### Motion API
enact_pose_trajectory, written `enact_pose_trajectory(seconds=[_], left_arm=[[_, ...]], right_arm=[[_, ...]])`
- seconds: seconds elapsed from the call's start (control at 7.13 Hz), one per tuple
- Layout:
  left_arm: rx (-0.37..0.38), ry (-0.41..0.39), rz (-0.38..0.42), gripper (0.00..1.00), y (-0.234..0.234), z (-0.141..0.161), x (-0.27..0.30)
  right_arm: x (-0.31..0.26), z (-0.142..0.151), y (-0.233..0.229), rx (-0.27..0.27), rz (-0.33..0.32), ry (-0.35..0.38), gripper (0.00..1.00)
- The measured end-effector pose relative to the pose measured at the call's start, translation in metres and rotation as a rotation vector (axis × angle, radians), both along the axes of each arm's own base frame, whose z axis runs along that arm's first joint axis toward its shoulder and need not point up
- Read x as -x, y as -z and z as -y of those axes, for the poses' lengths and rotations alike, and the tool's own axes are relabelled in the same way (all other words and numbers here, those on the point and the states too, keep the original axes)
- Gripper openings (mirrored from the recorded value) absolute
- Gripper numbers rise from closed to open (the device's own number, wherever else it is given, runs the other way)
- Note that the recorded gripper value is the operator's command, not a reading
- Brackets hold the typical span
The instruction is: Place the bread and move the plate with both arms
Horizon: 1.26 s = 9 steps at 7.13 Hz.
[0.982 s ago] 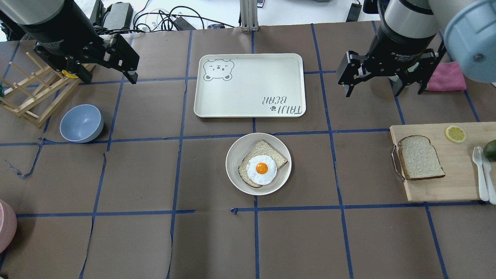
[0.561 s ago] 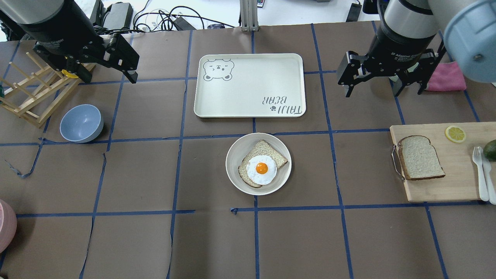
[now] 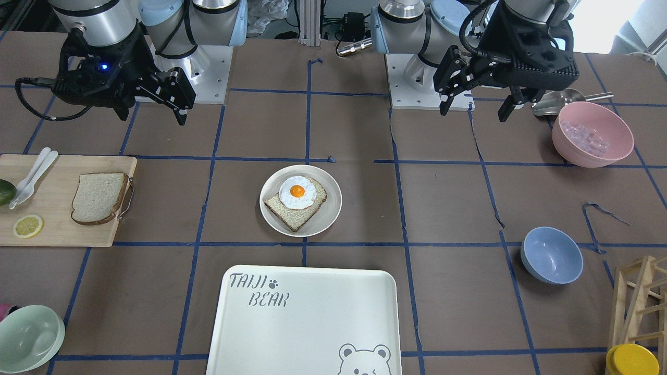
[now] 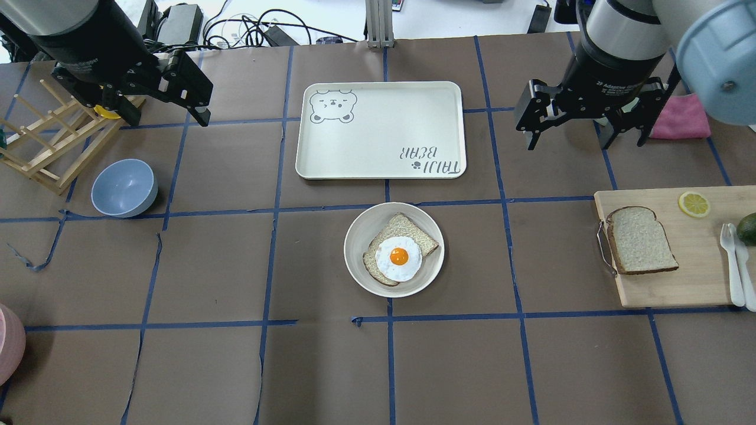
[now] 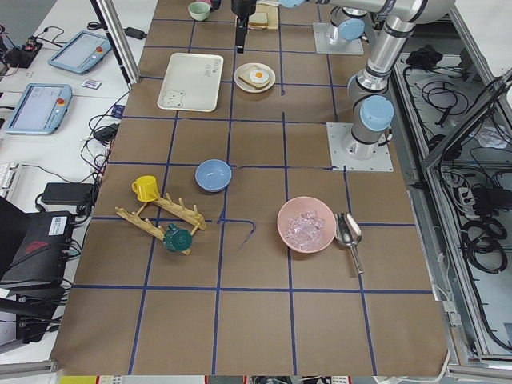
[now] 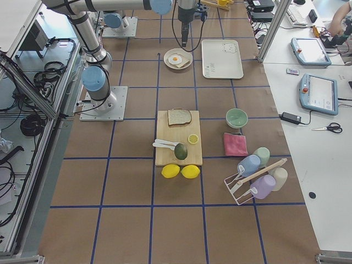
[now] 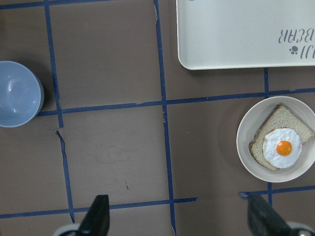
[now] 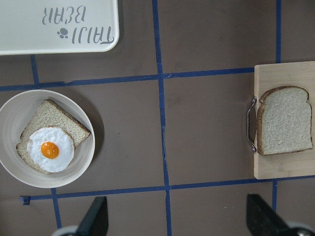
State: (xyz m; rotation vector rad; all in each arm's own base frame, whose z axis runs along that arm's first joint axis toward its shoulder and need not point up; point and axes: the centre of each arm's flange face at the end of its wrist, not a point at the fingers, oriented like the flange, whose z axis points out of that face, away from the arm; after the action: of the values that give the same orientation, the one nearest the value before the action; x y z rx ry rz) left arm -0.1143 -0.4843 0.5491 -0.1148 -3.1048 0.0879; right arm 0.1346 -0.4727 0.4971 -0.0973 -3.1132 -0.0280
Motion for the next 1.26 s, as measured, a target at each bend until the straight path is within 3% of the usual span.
enact_pose_trajectory(seconds=[0.28, 0.56, 0.84, 0.98, 1.12, 1.26], left_arm=[[-0.003, 0.002, 0.001, 1.00, 0.002, 0.000, 0.000], [-0.007, 0.002, 0.001, 1.00, 0.005, 0.001, 0.000], [-0.002, 0.001, 0.002, 1.00, 0.004, 0.001, -0.001], [0.000, 0.000, 0.002, 1.00, 0.003, 0.001, -0.001], [0.000, 0.000, 0.002, 1.00, 0.003, 0.001, -0.001], [0.001, 0.000, 0.002, 1.00, 0.002, 0.001, -0.001]], right_arm=[[0.019, 0.009, 0.007, -0.012, -0.016, 0.033, 1.00], [0.073, 0.032, 0.033, -0.063, -0.026, 0.127, 1.00], [0.108, 0.044, 0.052, -0.102, -0.030, 0.170, 1.00], [0.122, 0.047, 0.067, -0.132, -0.048, 0.189, 0.94], [0.139, 0.046, 0.087, -0.155, -0.076, 0.215, 0.78], [0.151, 0.045, 0.115, -0.154, -0.097, 0.233, 0.76]])
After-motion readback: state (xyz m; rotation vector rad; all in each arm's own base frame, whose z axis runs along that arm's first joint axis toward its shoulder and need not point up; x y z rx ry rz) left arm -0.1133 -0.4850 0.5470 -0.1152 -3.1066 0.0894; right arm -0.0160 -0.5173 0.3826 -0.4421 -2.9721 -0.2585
